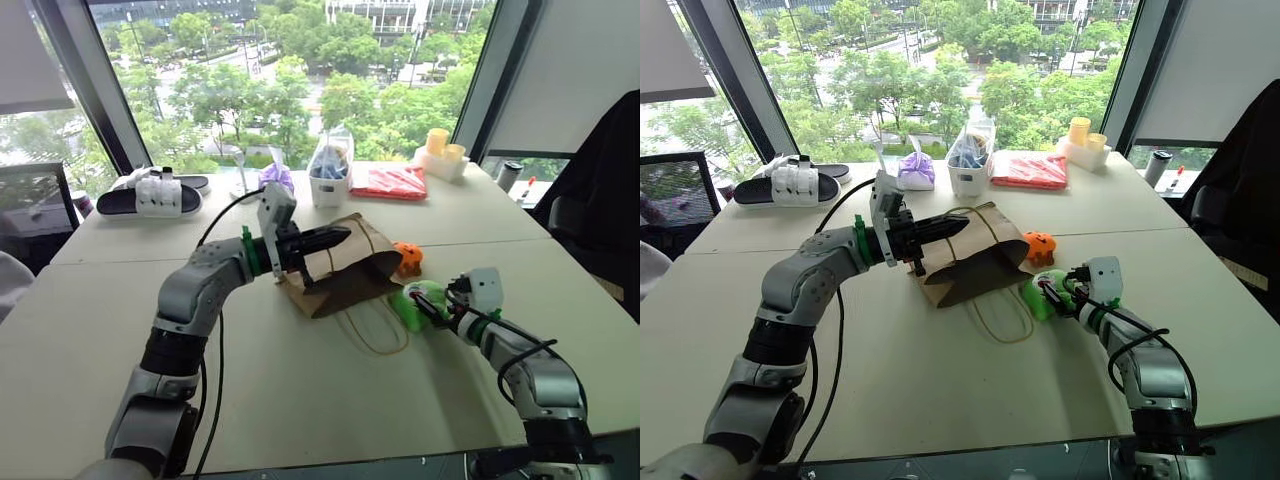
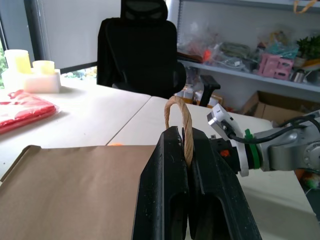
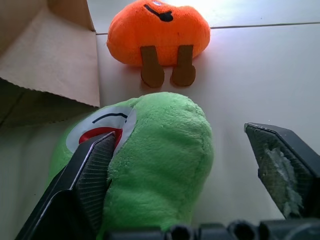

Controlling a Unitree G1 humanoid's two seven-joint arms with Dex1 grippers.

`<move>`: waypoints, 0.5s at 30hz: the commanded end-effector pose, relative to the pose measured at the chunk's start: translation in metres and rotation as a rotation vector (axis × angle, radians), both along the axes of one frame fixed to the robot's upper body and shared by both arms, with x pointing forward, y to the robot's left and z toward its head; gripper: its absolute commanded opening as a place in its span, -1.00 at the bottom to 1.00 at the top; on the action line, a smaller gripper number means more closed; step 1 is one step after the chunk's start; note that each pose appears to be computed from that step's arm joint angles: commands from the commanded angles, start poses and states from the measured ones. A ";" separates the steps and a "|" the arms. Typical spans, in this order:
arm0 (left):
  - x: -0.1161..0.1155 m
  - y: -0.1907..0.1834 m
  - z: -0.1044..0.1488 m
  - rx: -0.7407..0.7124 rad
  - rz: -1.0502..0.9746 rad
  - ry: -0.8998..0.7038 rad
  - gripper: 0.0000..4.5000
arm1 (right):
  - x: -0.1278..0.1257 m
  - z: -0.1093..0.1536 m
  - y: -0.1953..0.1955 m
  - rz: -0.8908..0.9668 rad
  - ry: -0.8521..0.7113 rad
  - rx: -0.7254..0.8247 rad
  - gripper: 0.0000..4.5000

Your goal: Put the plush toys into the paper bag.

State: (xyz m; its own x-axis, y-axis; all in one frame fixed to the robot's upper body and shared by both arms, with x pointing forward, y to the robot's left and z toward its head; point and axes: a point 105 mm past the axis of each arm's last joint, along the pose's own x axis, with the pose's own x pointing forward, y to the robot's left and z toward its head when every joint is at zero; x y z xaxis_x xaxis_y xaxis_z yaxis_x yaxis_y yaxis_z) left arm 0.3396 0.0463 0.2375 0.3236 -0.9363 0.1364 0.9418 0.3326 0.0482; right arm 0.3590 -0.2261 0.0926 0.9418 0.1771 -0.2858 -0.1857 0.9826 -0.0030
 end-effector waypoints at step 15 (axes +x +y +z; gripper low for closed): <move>0.003 0.007 0.012 -0.027 0.008 -0.050 -1.00 | -0.059 0.068 0.011 0.183 -0.085 0.320 -0.98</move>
